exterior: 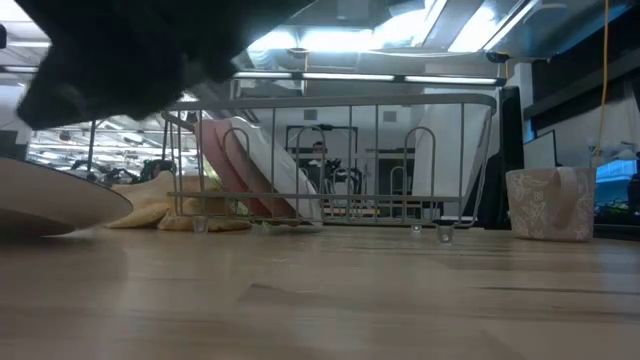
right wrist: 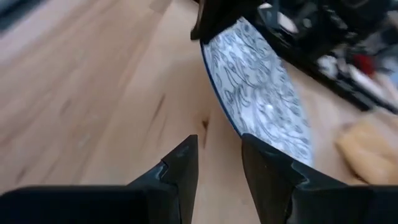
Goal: Sort dishes
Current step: Put the white patterned plate in the dish rack
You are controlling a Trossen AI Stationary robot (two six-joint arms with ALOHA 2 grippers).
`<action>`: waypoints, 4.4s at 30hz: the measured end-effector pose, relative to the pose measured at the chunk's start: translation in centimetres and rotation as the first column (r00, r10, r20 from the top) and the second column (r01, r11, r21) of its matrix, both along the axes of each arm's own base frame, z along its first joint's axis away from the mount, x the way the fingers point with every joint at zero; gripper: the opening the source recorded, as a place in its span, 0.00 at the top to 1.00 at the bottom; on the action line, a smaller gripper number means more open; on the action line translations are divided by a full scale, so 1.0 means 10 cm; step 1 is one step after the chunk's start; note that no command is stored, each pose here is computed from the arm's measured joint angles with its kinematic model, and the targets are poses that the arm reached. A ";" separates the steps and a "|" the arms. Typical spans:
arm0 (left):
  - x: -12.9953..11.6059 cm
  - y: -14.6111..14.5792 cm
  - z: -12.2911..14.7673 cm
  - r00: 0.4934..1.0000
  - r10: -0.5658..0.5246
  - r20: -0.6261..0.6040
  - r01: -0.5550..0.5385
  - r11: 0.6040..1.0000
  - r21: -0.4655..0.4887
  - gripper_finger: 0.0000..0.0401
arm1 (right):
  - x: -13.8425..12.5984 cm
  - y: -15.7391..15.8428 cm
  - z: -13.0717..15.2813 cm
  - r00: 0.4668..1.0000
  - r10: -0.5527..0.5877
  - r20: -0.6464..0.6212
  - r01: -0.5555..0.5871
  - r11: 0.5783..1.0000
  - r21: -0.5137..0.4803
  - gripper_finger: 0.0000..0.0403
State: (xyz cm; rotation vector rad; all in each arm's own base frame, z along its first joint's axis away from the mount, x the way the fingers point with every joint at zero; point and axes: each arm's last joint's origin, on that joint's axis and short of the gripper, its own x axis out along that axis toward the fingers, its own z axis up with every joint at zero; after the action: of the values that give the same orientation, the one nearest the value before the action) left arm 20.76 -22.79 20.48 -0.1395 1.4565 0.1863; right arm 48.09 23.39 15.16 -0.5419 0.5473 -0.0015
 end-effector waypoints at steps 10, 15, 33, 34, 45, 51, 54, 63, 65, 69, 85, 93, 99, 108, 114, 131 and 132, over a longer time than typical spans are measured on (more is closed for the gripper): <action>0.02 0.02 0.00 1.000 -0.003 0.015 0.002 1.000 0.014 1.00 | 0.17 -0.31 0.01 1.000 0.004 0.005 -0.004 0.991 0.131 0.68; 0.02 0.02 0.00 1.000 0.002 0.016 -0.002 1.000 0.016 1.00 | 0.18 -0.31 0.01 0.998 0.061 -0.012 -0.058 0.984 0.171 0.68; -0.01 -0.08 -0.12 0.998 -0.018 0.059 0.022 0.997 -0.069 0.92 | 0.21 -0.34 -0.18 0.986 0.155 -0.068 -0.136 0.965 0.226 0.68; -0.03 -0.08 -0.15 0.998 -0.008 0.057 0.012 0.997 -0.072 0.89 | 0.21 -0.34 -0.20 0.984 0.156 -0.081 -0.134 0.965 0.225 0.68; -0.09 -0.06 -0.35 0.998 -0.040 0.047 0.045 0.994 -0.099 0.55 | 0.20 -0.32 -0.27 0.975 0.196 -0.104 -0.165 0.954 0.249 0.68; -0.16 0.01 -0.48 0.997 -0.075 0.014 0.076 0.996 -0.051 0.51 | 0.20 -0.32 -0.27 0.975 0.195 -0.105 -0.164 0.955 0.248 0.68; -0.18 0.04 -0.53 0.997 -0.073 0.004 0.073 0.997 -0.039 0.51 | 0.20 -0.32 -0.27 0.975 0.200 -0.101 -0.169 0.953 0.252 0.68; -0.22 0.10 -0.61 0.998 -0.059 0.005 0.059 0.998 0.003 0.53 | 0.20 -0.31 -0.27 0.974 0.200 -0.102 -0.170 0.953 0.252 0.68; -0.22 0.11 -0.62 0.997 -0.070 0.013 0.069 0.997 0.022 0.56 | 0.20 -0.31 -0.27 0.974 0.200 -0.102 -0.169 0.953 0.252 0.68; -0.22 0.13 -0.62 0.997 -0.070 0.041 0.067 0.995 0.075 0.61 | 0.20 -0.31 -0.27 0.974 0.200 -0.102 -0.169 0.953 0.252 0.68; -0.24 0.18 -0.58 0.998 -0.067 0.019 0.062 0.982 0.176 0.86 | 0.21 -0.32 -0.26 0.977 0.195 -0.087 -0.168 0.953 0.252 0.68; -0.22 0.16 -0.51 0.998 -0.060 0.019 0.056 0.982 0.180 0.99 | 0.22 -0.36 -0.24 0.994 0.091 -0.061 -0.079 0.981 0.178 0.68; -0.24 0.19 -0.51 0.999 -0.034 0.008 0.031 0.976 0.214 0.99 | 0.24 -0.41 -0.24 0.997 0.057 -0.055 -0.047 0.986 0.160 0.68; -0.25 0.20 -0.51 0.999 -0.045 0.001 0.044 0.975 0.216 0.89 | 0.25 -0.43 -0.24 0.997 0.052 -0.055 -0.043 0.986 0.160 0.68; -0.25 0.20 -0.51 1.000 -0.031 0.001 0.030 0.975 0.219 0.73 | 0.25 -0.42 -0.24 0.997 0.049 -0.054 -0.040 0.985 0.168 0.68; -0.29 0.26 -0.71 0.999 0.006 -0.041 0.008 0.947 0.320 0.69 | -0.09 0.13 0.07 0.999 0.048 -0.003 -0.048 0.992 -0.117 0.68; -0.29 0.27 -0.72 0.999 0.012 -0.042 0.003 0.943 0.333 0.70 | -0.09 0.14 0.08 0.999 0.045 0.000 -0.044 0.990 -0.136 0.68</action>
State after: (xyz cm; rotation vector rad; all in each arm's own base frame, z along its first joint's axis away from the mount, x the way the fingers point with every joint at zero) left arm 17.83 -20.05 13.31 0.1381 1.4471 0.4392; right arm 47.15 24.80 15.99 -0.6866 0.5342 0.0027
